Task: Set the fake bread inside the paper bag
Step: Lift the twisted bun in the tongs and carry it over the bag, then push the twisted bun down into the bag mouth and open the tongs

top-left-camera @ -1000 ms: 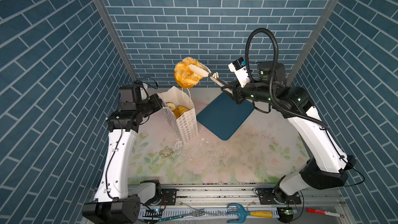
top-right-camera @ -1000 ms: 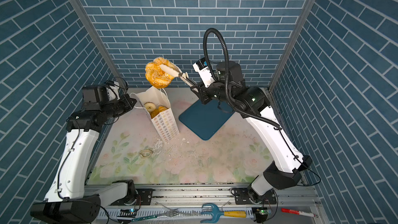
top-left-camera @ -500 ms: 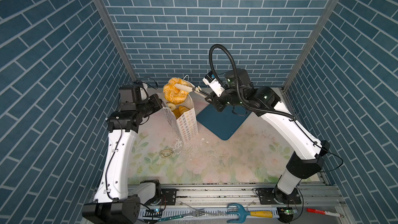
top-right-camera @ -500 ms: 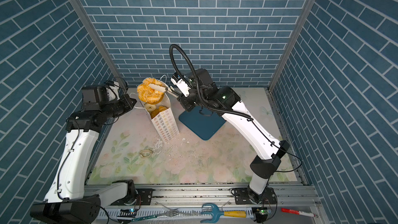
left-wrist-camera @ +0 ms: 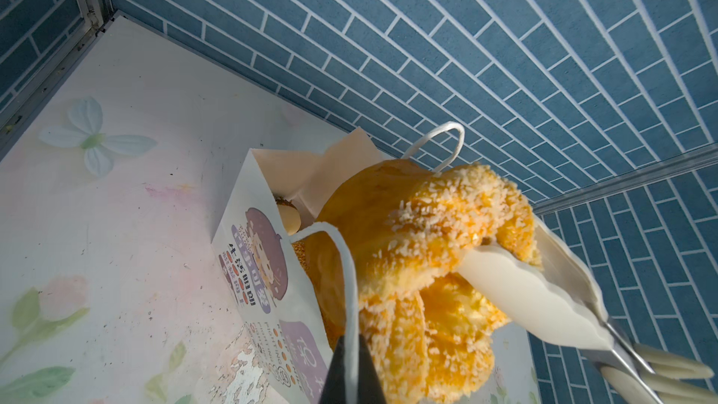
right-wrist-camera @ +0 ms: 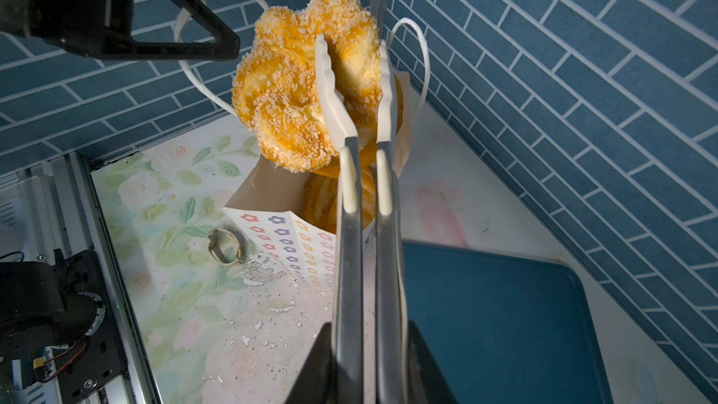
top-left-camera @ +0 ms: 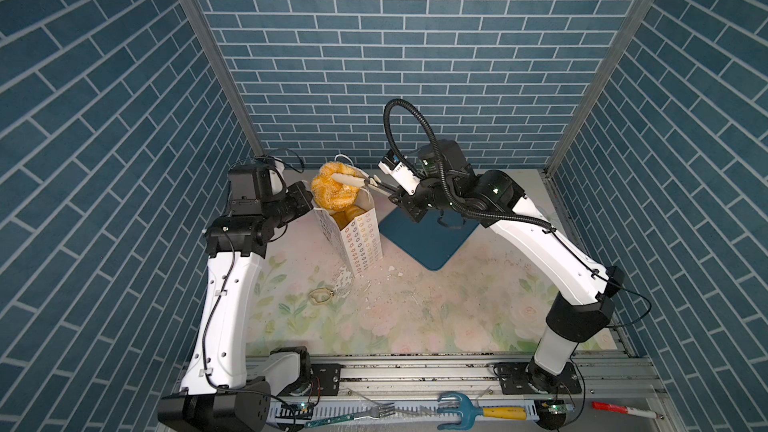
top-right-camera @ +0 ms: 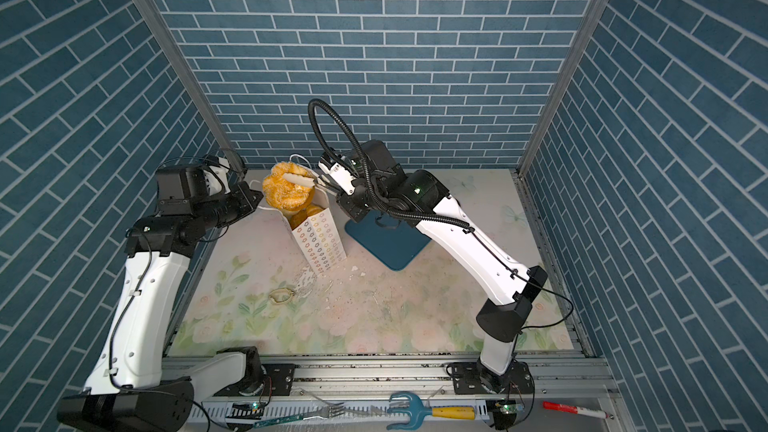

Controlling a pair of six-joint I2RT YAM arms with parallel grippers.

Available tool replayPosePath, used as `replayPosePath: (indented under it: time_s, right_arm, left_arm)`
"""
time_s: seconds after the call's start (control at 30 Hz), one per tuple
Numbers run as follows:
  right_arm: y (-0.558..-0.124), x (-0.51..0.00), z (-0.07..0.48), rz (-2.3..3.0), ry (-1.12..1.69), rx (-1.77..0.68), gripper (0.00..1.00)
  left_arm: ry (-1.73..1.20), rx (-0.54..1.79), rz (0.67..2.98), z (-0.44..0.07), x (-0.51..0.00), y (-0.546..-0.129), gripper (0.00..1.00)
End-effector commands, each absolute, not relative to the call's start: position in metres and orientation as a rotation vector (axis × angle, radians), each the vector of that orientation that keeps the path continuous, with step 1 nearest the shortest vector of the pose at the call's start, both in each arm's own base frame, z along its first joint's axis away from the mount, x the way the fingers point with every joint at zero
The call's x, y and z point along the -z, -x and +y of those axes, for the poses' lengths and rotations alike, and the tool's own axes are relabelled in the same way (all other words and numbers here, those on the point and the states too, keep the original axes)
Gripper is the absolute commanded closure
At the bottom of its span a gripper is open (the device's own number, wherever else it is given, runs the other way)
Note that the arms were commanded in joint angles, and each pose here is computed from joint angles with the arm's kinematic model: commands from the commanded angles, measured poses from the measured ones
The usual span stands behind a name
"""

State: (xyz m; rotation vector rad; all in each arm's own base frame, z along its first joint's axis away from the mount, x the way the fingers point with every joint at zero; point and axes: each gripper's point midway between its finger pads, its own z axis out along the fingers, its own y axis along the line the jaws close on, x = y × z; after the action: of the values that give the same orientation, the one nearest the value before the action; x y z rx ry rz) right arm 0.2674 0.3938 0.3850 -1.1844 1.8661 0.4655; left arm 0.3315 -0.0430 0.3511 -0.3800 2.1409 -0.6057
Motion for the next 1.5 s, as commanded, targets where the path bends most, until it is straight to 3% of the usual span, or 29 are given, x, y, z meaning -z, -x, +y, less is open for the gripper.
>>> replayPosePath:
  time_s: [0.0, 0.57, 0.93, 1.3, 1.47]
  right_arm:
    - [-0.257, -0.427, 0.395, 1.706, 1.162, -0.526, 0.81]
    - [-0.264, -0.479, 0.369, 1.618, 0.962, -0.579, 0.81]
    - [-0.252, -0.444, 0.391, 1.699, 1.084, -0.71, 0.82]
    - [-0.294, -0.399, 0.373, 1.867, 0.978, -0.631, 0.81]
    - [-0.289, -0.39, 0.382, 1.879, 1.03, -0.669, 0.75]
  left_arm:
    - [0.356, 0.607, 2.147, -0.045, -0.354, -0.325, 1.0]
    - [0.36, 0.586, 2.146, -0.043, -0.354, -0.321, 1.0]
    - [0.364, 0.578, 2.154, -0.042, -0.352, -0.319, 1.0]
    - [0.371, 0.578, 2.155, -0.042, -0.351, -0.318, 1.0]
    - [0.369, 0.577, 2.157, -0.042, -0.351, -0.319, 1.0]
